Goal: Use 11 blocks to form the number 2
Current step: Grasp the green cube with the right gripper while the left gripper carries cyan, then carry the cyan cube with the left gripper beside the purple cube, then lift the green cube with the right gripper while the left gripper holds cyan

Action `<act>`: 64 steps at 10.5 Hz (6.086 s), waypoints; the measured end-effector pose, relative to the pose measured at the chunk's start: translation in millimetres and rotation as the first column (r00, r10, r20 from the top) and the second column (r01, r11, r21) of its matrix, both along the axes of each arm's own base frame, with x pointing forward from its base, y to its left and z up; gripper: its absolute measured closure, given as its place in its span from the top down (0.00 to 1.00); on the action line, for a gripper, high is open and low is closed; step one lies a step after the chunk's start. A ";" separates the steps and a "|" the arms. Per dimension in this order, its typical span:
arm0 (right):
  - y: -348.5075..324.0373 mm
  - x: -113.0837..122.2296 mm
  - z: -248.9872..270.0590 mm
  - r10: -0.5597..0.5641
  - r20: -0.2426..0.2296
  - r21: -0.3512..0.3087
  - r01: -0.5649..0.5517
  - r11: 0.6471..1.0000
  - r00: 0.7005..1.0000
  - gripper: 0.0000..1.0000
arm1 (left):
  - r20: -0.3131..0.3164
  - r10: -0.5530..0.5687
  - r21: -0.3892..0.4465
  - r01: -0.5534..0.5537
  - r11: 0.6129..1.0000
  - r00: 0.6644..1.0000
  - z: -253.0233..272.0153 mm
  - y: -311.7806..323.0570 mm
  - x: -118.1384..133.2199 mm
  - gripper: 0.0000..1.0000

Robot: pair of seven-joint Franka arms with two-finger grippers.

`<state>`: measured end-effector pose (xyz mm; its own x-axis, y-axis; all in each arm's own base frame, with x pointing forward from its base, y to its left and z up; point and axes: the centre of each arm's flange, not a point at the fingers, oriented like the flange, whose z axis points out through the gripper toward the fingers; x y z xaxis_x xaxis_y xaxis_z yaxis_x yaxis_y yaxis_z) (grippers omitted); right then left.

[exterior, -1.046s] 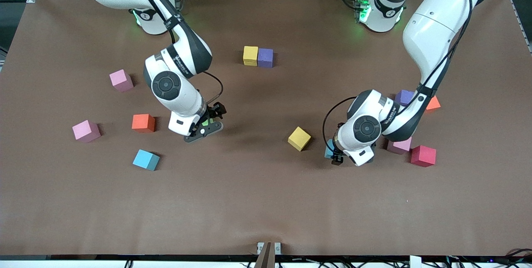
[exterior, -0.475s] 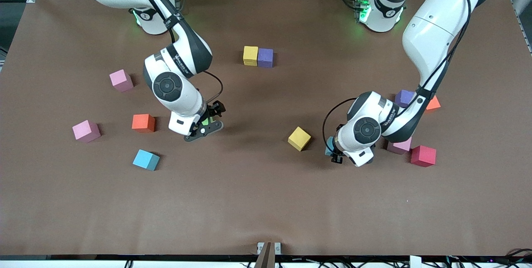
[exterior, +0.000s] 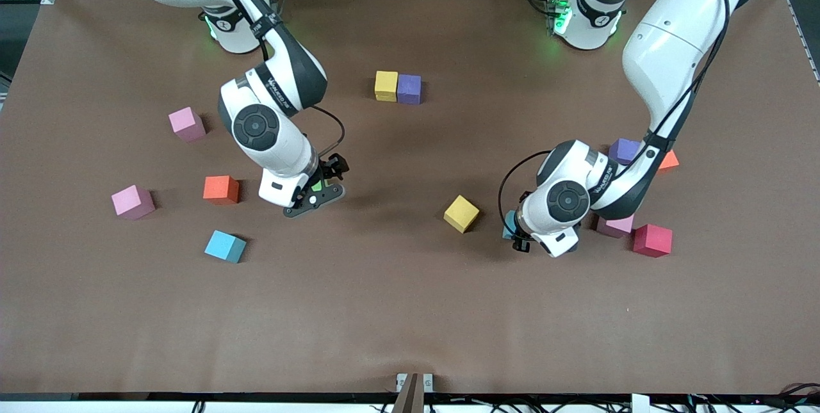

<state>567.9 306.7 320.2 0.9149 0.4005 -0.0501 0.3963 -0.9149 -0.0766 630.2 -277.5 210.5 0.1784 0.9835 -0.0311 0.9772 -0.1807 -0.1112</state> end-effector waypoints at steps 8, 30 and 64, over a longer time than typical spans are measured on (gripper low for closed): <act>-8.0 4.6 -0.5 -0.013 0.001 -0.002 0.013 1.000 1.000 1.00 | -0.075 0.096 0.023 -0.095 0.995 0.993 47.3 -63.2 -103.9 0.61; -39.9 -13.8 -113.7 -0.051 -0.042 -0.005 0.051 0.999 0.998 1.00 | -0.163 0.201 -0.047 -0.212 0.976 0.966 11.6 -160.7 -363.0 0.60; -27.8 -9.9 -63.0 0.044 -0.002 -0.046 -0.044 0.998 0.999 0.58 | -0.052 0.077 -0.024 -0.079 0.997 0.996 -12.7 -181.1 -372.4 0.60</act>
